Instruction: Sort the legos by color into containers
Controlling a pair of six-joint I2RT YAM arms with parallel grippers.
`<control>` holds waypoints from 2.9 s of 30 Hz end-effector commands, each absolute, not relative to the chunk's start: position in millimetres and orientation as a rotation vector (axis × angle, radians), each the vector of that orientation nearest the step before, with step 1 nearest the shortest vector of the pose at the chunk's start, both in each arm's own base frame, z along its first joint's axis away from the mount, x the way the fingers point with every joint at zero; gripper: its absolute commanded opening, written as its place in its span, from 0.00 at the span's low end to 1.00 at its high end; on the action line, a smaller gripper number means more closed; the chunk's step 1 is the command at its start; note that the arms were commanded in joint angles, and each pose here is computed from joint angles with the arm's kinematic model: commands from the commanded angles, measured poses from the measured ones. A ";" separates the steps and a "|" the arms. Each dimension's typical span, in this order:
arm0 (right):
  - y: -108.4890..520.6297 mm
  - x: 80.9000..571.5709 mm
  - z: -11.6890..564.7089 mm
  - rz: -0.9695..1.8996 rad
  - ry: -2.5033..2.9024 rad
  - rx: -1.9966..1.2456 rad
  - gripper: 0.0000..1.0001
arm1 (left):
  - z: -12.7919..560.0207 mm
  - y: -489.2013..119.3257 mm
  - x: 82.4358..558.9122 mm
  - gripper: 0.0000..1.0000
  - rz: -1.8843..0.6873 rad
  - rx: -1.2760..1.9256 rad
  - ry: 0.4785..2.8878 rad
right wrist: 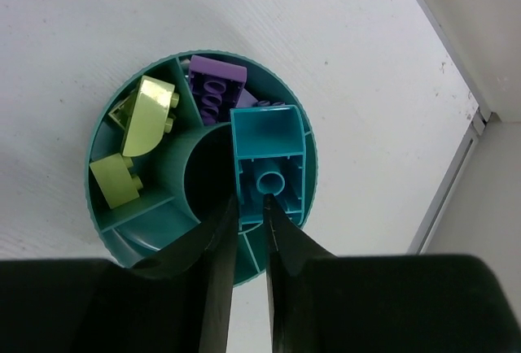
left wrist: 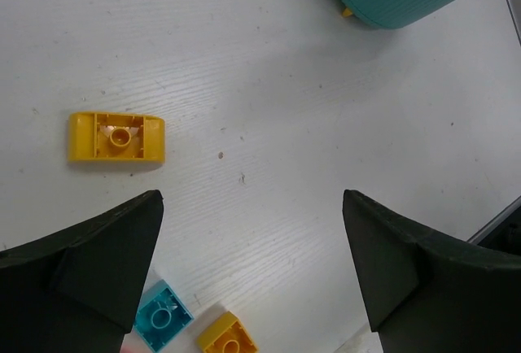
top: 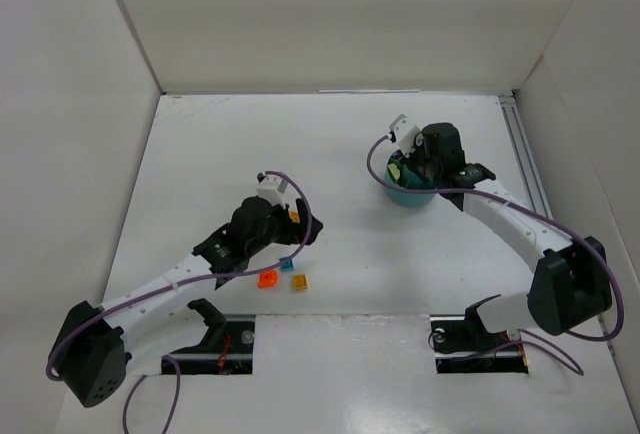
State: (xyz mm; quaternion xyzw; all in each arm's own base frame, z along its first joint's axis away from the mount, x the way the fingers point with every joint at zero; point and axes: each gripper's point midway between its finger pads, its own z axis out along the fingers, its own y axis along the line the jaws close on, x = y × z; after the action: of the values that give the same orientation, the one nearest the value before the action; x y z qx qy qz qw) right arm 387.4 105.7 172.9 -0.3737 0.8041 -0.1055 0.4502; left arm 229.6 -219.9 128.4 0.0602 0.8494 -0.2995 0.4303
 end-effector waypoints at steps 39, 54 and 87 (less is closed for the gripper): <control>131.9 415.5 186.7 -0.360 2.034 -1.162 0.55 | 156.4 -215.2 239.7 1.00 -0.731 0.127 2.025; 126.9 413.6 189.9 -0.360 2.025 -1.128 0.26 | 157.1 -213.0 239.6 1.00 -0.722 0.121 2.024; 130.1 390.5 236.4 0.288 1.225 -1.039 0.17 | 169.9 -222.7 245.5 1.00 -0.760 0.130 1.990</control>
State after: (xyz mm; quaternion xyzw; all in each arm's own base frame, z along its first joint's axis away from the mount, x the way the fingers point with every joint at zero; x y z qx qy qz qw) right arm 391.4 125.9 224.6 -0.4544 0.5879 0.1085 0.6604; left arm 234.2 -212.4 138.4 0.0499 0.8415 -0.2891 0.4537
